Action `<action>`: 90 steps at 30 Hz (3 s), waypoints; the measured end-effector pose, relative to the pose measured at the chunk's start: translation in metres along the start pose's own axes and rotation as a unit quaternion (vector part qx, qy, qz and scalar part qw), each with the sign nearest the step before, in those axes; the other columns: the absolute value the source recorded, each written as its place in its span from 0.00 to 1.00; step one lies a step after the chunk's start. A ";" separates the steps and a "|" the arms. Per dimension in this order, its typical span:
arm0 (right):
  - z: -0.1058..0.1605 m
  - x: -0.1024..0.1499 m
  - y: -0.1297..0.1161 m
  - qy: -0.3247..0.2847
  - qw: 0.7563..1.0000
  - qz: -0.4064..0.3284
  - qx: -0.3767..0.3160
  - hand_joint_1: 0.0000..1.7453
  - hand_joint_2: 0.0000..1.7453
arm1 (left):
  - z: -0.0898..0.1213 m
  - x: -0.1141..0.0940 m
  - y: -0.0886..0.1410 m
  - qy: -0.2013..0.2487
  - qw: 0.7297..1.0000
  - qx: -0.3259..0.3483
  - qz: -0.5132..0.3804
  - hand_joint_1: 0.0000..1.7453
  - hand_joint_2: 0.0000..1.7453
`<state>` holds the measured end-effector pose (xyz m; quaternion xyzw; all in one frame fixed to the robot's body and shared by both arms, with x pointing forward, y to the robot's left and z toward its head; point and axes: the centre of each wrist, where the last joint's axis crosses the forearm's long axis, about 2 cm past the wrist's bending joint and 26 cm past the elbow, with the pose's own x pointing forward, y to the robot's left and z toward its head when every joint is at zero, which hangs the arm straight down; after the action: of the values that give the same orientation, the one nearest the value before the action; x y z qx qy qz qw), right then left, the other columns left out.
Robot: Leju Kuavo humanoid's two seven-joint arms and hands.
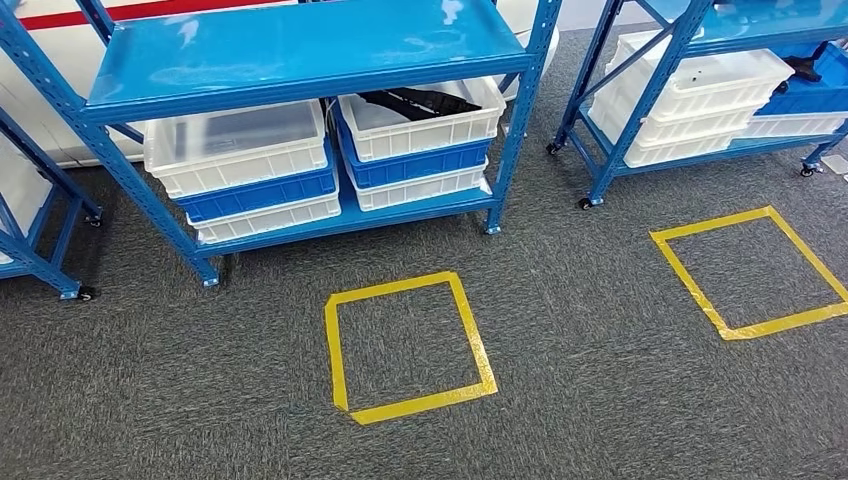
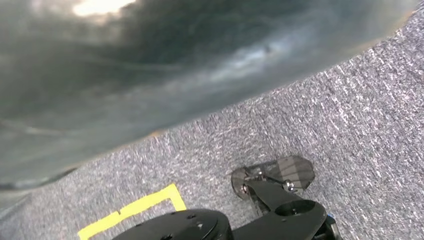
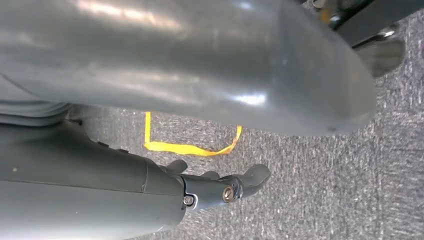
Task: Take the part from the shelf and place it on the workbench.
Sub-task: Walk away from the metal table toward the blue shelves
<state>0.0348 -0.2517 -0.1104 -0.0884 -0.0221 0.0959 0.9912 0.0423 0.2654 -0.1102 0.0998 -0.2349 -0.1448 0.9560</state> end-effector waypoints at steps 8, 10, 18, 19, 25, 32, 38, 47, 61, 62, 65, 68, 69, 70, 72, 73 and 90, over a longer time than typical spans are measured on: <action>-0.001 -0.001 -0.002 -0.005 1.000 0.000 -0.001 0.00 0.00 | 0.000 0.000 -0.001 -0.002 1.000 0.001 0.000 0.00 0.00; -0.001 -0.001 -0.002 -0.005 1.000 0.000 -0.002 0.00 0.00 | 0.000 0.000 -0.001 -0.002 1.000 0.001 0.000 0.00 0.00; 0.000 -0.001 -0.001 -0.005 1.000 0.001 -0.001 0.00 0.00 | 0.001 -0.001 -0.001 -0.001 1.000 0.001 0.000 0.00 0.00; 0.000 -0.001 -0.001 -0.005 1.000 0.001 -0.001 0.00 0.00 | 0.001 -0.001 -0.001 -0.001 1.000 0.002 0.000 0.00 0.00; 0.000 0.001 -0.002 -0.007 1.000 0.001 -0.002 0.00 0.00 | 0.001 -0.001 -0.001 -0.001 1.000 0.004 0.000 0.00 0.00; -0.001 -0.001 -0.002 -0.005 1.000 0.001 -0.003 0.00 0.00 | 0.001 0.000 -0.003 -0.001 1.000 0.003 0.001 0.00 0.00; -0.001 0.000 -0.002 -0.006 1.000 0.001 -0.003 0.00 0.00 | 0.001 0.001 -0.003 -0.002 1.000 0.003 0.001 0.00 0.00; 0.000 -0.002 -0.001 -0.004 1.000 0.001 -0.002 0.00 0.00 | 0.001 0.000 -0.003 0.000 1.000 0.002 0.001 0.00 0.00; 0.000 0.001 0.000 -0.018 1.000 0.003 0.003 0.00 0.00 | 0.001 0.001 -0.003 -0.005 1.000 0.006 0.007 0.00 0.00; 0.000 0.000 0.000 -0.018 1.000 0.004 0.004 0.00 0.00 | 0.001 0.001 -0.003 -0.005 1.000 0.006 0.008 0.00 0.00; 0.000 0.000 0.001 -0.018 1.000 0.004 0.005 0.00 0.00 | 0.001 0.000 -0.003 -0.004 1.000 0.006 0.010 0.00 0.00; 0.000 0.001 0.001 -0.019 1.000 0.005 0.007 0.00 0.00 | 0.001 0.001 -0.003 -0.004 1.000 0.007 0.011 0.00 0.00; 0.000 0.000 0.001 -0.019 1.000 0.006 0.007 0.00 0.00 | 0.001 0.001 -0.003 -0.004 1.000 0.007 0.011 0.00 0.00; 0.000 -0.001 0.001 -0.018 1.000 0.007 0.008 0.00 0.00 | 0.001 0.001 -0.003 -0.004 1.000 0.007 0.011 0.00 0.00; 0.000 -0.001 0.001 -0.018 1.000 0.008 0.008 0.00 0.00 | 0.001 0.001 -0.003 -0.004 1.000 0.007 0.011 0.00 0.00; 0.000 0.000 0.001 -0.019 1.000 0.008 0.007 0.00 0.00 | 0.000 0.001 -0.003 -0.004 1.000 0.007 0.011 0.00 0.00; 0.000 0.002 0.001 -0.027 1.000 0.015 0.007 0.00 0.00 | 0.001 0.001 -0.003 -0.007 1.000 0.006 0.012 0.00 0.00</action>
<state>0.0368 -0.2502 -0.1102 -0.0791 -0.0463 0.1134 0.9893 0.0418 0.2623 -0.1101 0.1015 -0.2435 -0.1330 0.9554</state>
